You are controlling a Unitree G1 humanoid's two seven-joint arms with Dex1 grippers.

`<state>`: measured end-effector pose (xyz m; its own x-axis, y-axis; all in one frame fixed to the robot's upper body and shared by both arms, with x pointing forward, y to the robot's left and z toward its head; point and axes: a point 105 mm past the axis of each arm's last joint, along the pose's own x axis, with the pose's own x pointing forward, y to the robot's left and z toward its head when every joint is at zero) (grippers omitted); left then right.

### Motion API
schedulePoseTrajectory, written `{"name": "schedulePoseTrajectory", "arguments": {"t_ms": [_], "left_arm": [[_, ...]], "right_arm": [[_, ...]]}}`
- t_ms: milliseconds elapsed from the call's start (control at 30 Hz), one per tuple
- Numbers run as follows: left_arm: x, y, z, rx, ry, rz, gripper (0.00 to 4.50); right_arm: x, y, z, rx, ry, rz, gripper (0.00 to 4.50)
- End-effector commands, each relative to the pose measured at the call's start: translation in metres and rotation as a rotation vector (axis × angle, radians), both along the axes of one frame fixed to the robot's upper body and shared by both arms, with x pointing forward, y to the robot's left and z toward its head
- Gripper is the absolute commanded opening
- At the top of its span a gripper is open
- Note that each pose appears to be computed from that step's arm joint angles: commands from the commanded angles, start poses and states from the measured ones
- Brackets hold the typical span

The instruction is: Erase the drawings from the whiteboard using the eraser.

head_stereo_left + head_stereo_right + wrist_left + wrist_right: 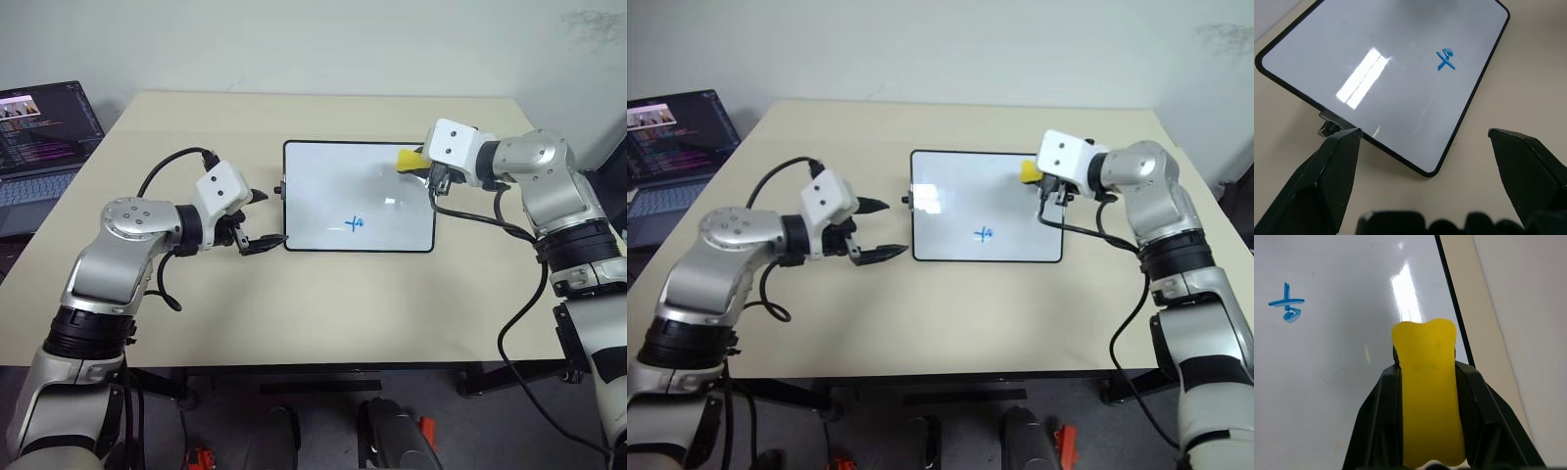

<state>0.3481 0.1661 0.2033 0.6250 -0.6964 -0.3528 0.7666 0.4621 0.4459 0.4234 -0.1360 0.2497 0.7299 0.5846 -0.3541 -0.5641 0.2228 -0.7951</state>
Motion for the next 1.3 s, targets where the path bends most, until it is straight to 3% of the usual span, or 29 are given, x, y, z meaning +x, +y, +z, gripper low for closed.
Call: {"name": "schedulePoseTrajectory", "arguments": {"t_ms": [33, 900, 1300], "left_arm": [[-0.003, -0.005, 0.020, -0.004, -0.079, -0.027, 4.50], [-0.002, -0.012, 0.021, -0.008, -0.074, -0.053, 4.50], [-0.006, -0.020, -0.014, -0.004, 0.023, -0.064, 4.50]], "right_arm": [[-0.005, 0.009, 0.025, 0.043, -0.068, 0.040, 1.09], [-0.007, 0.011, 0.021, 0.052, -0.052, 0.037, 1.09], [-0.027, 0.025, -0.035, 0.039, 0.105, 0.074, 1.09]]}}
